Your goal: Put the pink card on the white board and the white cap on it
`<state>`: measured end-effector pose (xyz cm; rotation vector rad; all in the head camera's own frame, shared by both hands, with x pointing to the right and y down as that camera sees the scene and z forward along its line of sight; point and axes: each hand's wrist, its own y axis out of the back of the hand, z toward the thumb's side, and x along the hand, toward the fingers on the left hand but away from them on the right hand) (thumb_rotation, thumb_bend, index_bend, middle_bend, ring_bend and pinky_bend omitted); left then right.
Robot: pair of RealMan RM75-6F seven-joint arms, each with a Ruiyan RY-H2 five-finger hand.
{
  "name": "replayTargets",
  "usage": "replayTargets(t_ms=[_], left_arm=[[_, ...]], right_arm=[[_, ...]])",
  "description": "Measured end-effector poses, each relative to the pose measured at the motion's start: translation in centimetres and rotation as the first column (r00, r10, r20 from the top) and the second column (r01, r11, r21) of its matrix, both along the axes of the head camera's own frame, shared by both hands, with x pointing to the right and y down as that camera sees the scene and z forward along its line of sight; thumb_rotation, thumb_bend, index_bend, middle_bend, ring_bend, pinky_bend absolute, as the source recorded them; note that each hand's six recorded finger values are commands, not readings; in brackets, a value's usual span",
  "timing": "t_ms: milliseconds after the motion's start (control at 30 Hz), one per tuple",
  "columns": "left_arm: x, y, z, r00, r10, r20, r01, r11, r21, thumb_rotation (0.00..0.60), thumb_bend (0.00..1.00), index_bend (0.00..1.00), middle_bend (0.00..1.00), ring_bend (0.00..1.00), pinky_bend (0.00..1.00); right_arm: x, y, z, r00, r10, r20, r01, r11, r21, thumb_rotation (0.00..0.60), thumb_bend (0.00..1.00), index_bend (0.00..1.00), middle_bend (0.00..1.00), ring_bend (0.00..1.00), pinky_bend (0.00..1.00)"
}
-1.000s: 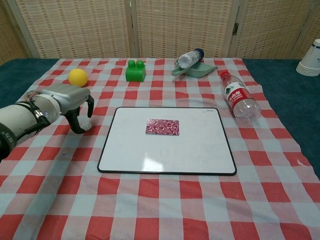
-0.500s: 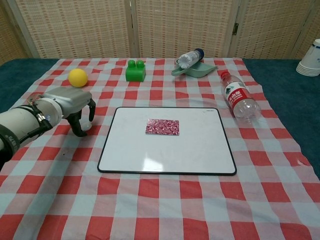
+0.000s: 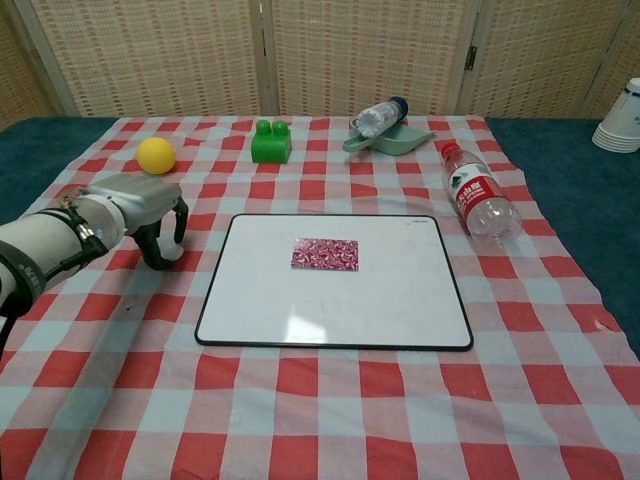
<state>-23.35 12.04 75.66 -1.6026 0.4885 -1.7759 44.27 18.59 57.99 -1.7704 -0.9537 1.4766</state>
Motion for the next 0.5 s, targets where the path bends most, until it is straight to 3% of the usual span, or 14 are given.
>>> replayTargets(t_ms=[500], left_arm=[[0.43,-0.32,-0.83,1.000,-0.001,-0.016,0.001,1.000,0.005,0.600,0.31,0.52,1.00,1.00,1.00]], right_arm=[[0.01,-0.01,-0.01,1.000,0.001,-0.001,-0.001,1.000,0.000,0.600,0.03,0.04,0.15,0.07,0.07]])
